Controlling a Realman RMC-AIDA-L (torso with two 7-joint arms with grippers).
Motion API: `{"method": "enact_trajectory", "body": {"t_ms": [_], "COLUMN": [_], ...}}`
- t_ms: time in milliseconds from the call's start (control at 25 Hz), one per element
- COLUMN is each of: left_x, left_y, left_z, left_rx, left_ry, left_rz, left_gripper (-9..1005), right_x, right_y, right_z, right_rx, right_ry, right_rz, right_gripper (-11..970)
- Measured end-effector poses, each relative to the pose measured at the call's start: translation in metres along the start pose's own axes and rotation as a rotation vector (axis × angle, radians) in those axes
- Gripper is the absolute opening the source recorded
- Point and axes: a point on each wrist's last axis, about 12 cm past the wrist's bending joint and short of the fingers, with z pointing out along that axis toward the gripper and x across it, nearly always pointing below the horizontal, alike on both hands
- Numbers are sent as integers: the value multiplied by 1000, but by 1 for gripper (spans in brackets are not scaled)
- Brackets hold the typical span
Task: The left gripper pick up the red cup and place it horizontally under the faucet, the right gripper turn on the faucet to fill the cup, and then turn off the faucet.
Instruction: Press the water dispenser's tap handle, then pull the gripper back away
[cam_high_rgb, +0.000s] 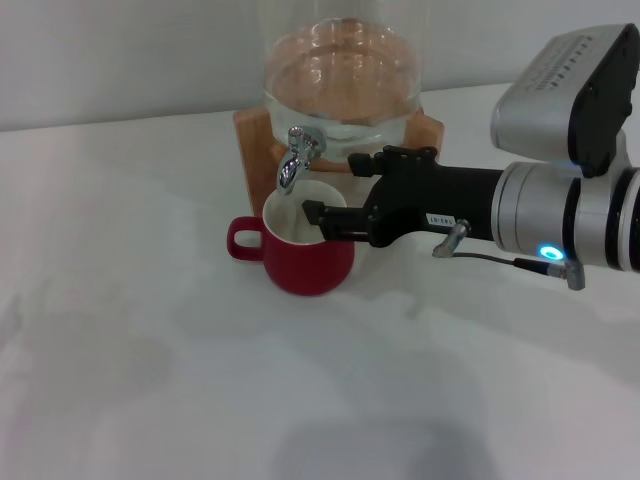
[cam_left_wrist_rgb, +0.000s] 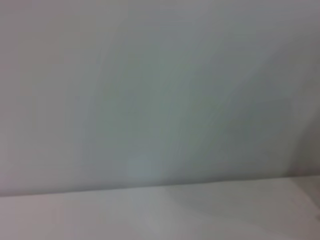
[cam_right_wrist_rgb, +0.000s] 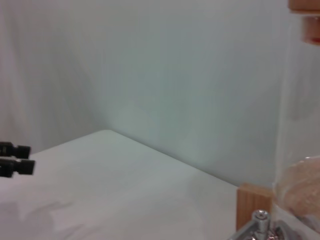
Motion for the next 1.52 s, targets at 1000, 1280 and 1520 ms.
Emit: {"method": "enact_trajectory", "body": {"t_ms": [1000,1280,1520], "left_x": [18,22,20], "left_y": [23,27,30], "left_z": [-62,-55,-49], "left_rx": [227,228,212], "left_ry": [-464,-467,-457], "left_rz": [-318,-336,-332], "left_gripper": [845,845,845], "right_x": [6,0,-9], "right_y": [-11,11,36], "right_z": [-4,-1,3], "right_rx": [-57,-139,-194], "right_ry": [-53,-57,-90], "right_rz": [42,-40,-82], "right_gripper": [794,794,794]}}
